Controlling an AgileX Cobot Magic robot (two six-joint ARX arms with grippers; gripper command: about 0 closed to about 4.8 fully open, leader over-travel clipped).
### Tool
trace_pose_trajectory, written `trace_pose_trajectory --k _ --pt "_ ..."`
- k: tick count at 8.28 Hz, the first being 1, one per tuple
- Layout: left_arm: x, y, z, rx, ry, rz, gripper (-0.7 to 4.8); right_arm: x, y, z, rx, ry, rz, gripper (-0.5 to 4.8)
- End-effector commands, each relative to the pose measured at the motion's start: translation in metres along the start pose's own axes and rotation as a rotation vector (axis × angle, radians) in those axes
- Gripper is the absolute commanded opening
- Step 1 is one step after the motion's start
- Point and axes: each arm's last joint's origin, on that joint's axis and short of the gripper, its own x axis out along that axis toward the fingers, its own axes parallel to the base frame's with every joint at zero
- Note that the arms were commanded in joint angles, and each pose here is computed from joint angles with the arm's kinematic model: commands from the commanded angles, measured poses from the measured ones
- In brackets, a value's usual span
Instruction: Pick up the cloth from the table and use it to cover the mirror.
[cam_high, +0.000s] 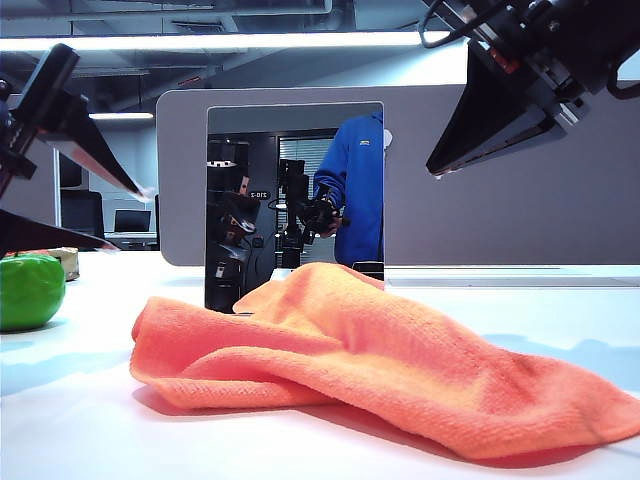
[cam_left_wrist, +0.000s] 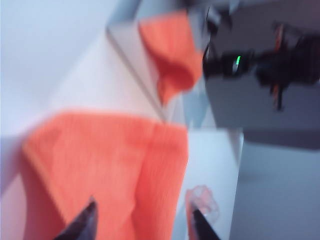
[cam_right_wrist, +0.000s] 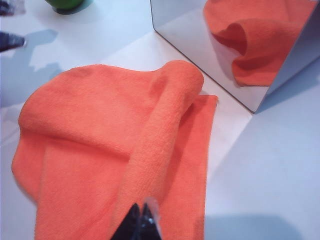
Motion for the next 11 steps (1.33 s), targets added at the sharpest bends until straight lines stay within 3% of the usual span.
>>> trace_pose_trajectory --k 1,6,11 --pt "-0.0008 0.0054 -0.0048 -0.02 0.124 0.036 2.43 -0.0007 0.0004 0.0021 -0.003 -0.011 0.005 -0.01" --pt "-0.0013 0.0115 -0.0054 0.042 0.1 0.103 2.43 -0.0007 0.0004 0.0018 -0.002 -0.009 0.005 -0.01" --pt "0.0014 0.0137 -0.0068 0.033 0.134 0.109 2.43 -0.0003 0.0 0.004 -0.009 -0.03 0.003 -0.01"
